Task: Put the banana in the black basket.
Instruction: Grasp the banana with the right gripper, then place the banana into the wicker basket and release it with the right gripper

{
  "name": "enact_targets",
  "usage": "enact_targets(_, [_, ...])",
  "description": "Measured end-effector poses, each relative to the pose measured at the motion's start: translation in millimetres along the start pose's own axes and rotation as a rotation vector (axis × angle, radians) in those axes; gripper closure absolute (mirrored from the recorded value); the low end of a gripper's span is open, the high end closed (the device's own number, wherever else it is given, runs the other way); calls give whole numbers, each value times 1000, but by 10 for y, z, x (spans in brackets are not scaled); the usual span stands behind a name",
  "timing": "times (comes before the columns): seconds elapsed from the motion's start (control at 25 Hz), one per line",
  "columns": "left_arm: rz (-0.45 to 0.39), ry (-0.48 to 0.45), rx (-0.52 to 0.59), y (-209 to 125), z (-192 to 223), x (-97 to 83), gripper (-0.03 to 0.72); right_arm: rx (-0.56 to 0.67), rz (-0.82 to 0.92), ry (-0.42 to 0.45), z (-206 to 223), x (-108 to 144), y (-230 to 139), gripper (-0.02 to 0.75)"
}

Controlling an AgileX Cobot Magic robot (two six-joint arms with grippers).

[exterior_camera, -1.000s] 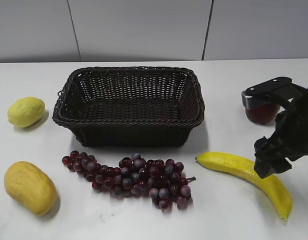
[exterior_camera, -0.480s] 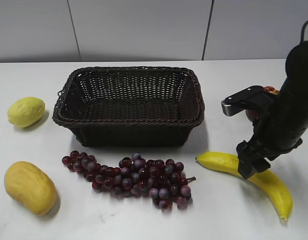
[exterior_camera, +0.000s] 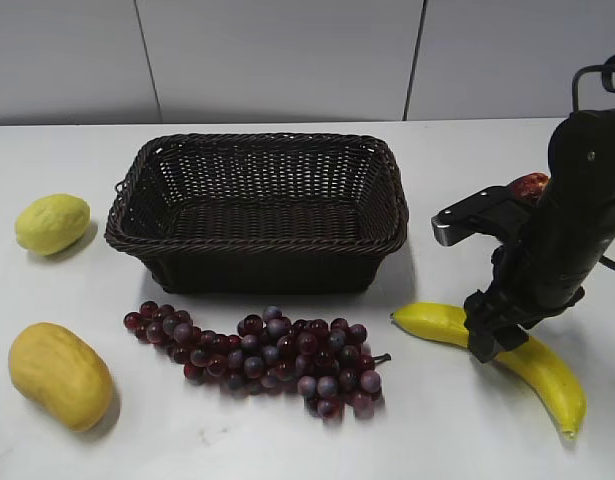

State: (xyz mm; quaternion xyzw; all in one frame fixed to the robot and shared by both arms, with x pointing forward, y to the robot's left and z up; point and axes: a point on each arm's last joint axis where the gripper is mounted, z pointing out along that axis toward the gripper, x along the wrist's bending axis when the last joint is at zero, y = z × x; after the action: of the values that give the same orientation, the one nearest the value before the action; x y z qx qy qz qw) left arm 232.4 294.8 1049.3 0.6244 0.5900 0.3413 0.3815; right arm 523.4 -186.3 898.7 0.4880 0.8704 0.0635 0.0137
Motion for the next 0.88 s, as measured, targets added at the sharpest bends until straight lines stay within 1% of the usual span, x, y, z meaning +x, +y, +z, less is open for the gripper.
enact_targets(0.28, [0,0,0,0,0,0,486,25,3,6,92,-3,-6,239])
enact_targets(0.4, [0,0,0,0,0,0,486,26,4,6,94,-3,-7,316])
enact_targets(0.48, [0,0,0,0,0,0,486,27,4,7,94,-3,-8,386])
enact_targets(0.72, [0,0,0,0,0,0,486,40,1,12,58,2,-13,389])
enact_targets(0.88, [0,0,0,0,0,0,486,46,-5,21,-152,13,42,389])
